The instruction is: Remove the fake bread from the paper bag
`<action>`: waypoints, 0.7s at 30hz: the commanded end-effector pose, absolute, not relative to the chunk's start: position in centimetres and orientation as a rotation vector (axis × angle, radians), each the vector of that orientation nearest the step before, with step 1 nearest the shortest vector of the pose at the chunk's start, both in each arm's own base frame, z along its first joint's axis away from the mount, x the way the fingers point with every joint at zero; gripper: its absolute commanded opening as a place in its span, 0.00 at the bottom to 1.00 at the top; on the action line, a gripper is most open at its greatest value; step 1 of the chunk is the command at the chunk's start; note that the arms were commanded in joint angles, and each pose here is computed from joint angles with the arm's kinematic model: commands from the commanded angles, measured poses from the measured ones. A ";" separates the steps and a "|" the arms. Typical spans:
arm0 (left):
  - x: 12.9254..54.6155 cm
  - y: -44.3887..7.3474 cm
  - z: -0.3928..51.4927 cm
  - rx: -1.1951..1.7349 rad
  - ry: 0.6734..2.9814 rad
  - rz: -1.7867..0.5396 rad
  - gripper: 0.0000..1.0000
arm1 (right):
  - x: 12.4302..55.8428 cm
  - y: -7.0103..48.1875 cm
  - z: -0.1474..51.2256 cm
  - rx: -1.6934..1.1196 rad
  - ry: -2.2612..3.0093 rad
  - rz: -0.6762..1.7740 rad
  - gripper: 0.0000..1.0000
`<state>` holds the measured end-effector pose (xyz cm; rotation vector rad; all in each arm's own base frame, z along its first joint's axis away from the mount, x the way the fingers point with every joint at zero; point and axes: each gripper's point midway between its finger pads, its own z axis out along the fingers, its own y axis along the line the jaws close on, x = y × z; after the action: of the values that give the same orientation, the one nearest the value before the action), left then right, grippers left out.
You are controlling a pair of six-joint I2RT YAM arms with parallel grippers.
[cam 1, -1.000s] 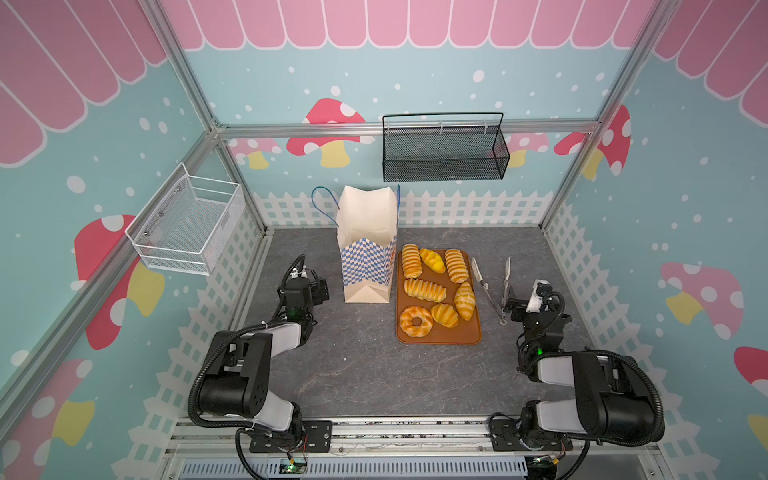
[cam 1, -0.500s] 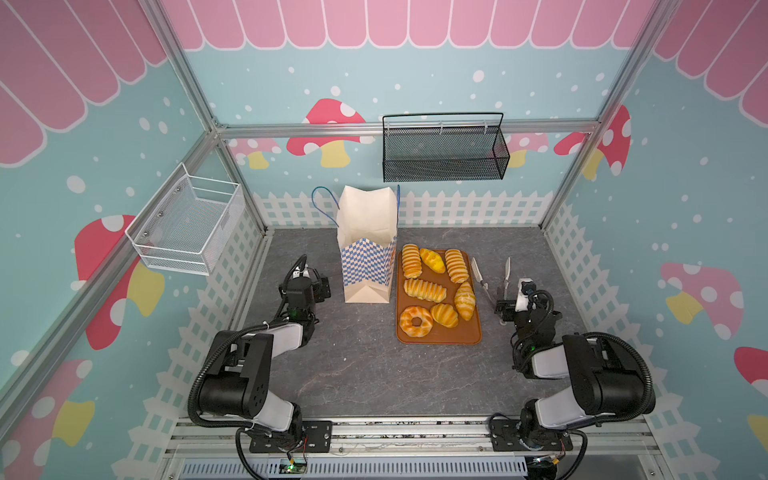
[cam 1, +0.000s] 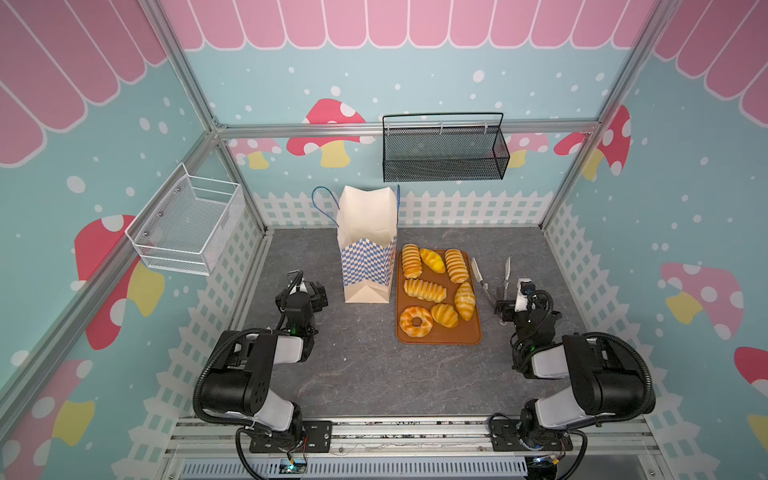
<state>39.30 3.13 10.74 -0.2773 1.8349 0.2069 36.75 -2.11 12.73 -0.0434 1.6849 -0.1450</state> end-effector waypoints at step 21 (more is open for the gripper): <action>39.6 3.3 12.0 -0.288 1.780 0.215 1.00 | 37.1 -2.0 13.2 -0.061 1.668 -0.155 0.98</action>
<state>39.44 3.29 11.39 -0.2877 1.8060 0.2094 36.75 -2.11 12.71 -0.0444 1.6856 -0.1459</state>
